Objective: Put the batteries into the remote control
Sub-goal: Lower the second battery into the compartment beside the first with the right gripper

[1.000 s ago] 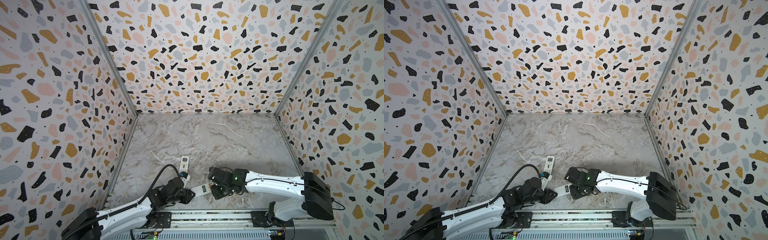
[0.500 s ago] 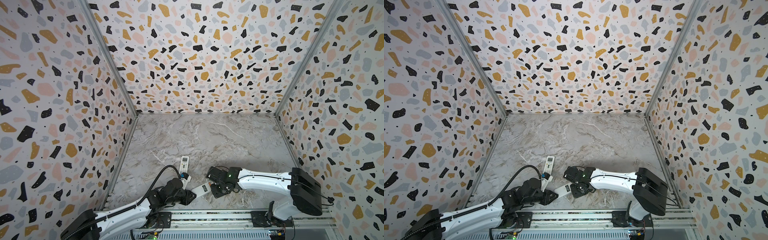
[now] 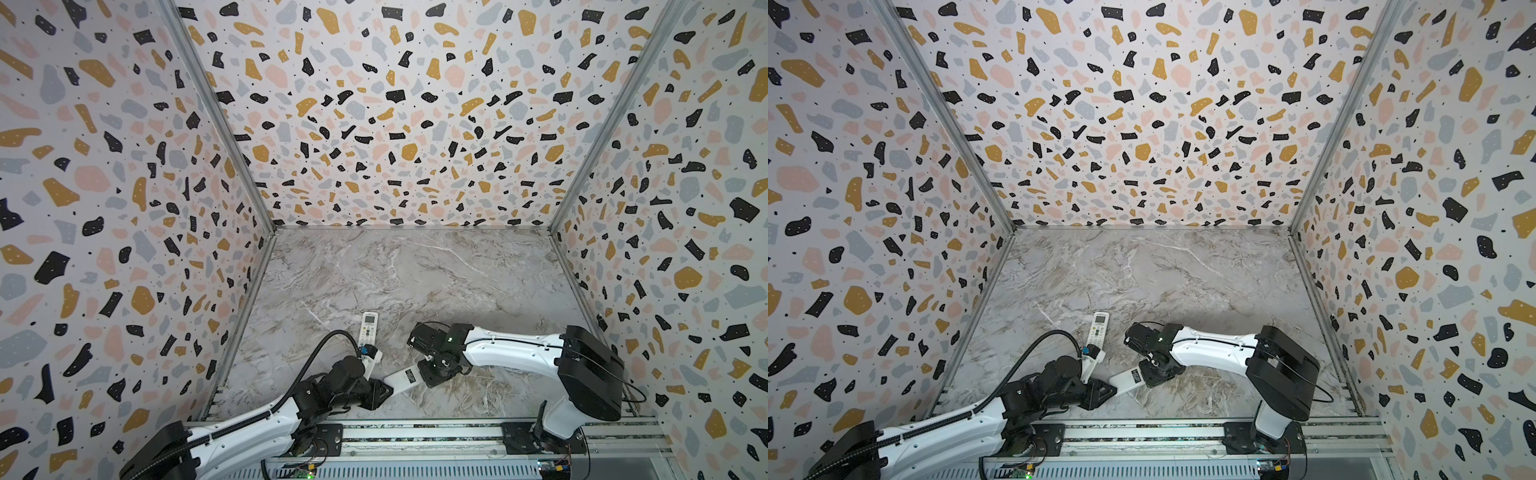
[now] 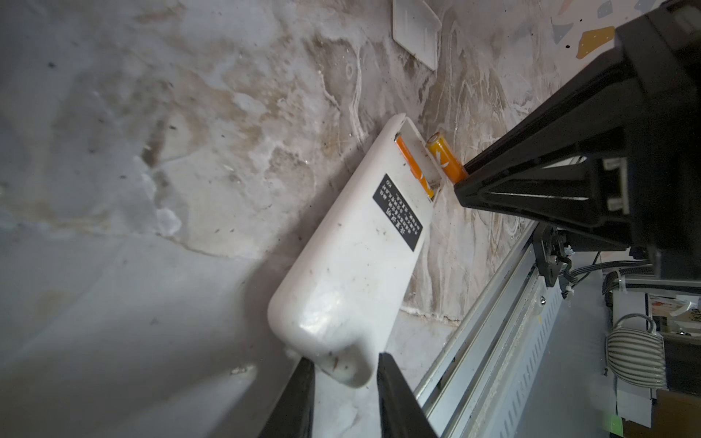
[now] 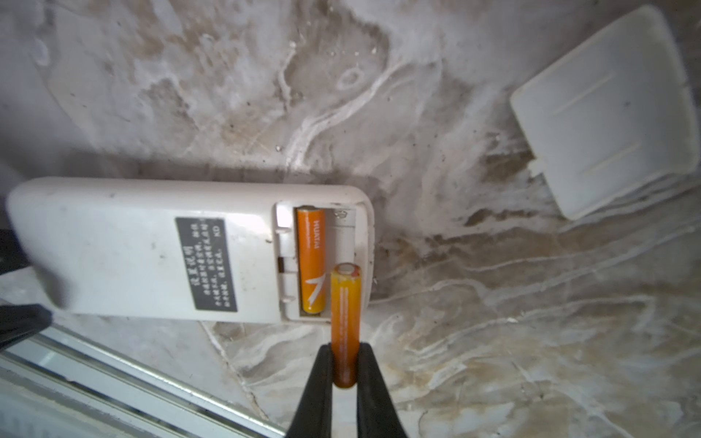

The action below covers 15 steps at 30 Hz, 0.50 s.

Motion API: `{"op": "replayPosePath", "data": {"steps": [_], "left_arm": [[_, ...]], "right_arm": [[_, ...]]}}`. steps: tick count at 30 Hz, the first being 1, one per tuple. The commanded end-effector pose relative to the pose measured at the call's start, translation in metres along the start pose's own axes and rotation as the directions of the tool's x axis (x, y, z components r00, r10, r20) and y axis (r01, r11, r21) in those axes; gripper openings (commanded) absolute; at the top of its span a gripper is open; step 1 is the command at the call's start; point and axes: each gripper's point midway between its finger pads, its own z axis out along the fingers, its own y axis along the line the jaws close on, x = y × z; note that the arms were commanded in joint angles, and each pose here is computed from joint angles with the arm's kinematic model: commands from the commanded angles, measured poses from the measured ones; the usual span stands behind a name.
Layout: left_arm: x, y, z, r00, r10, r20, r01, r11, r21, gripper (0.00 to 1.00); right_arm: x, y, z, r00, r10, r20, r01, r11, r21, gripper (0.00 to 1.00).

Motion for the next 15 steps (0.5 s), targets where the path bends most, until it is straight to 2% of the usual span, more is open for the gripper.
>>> {"op": "replayPosePath", "data": {"steps": [1,15], "left_arm": [[-0.0007,0.0003,0.0005,1.000,0.021,0.016,-0.021,1.000,0.009,0.30],[-0.0011,0.0014,0.0001,1.000,0.019,0.021,-0.019,1.000,0.003,0.31]], "right_arm": [[-0.0035,0.0006,-0.0077,1.000,-0.023,-0.001,0.023,1.000,0.002,0.00],[-0.0077,0.0078,-0.0031,0.999,-0.037,-0.010,0.037,0.999,-0.026,0.00]]}}
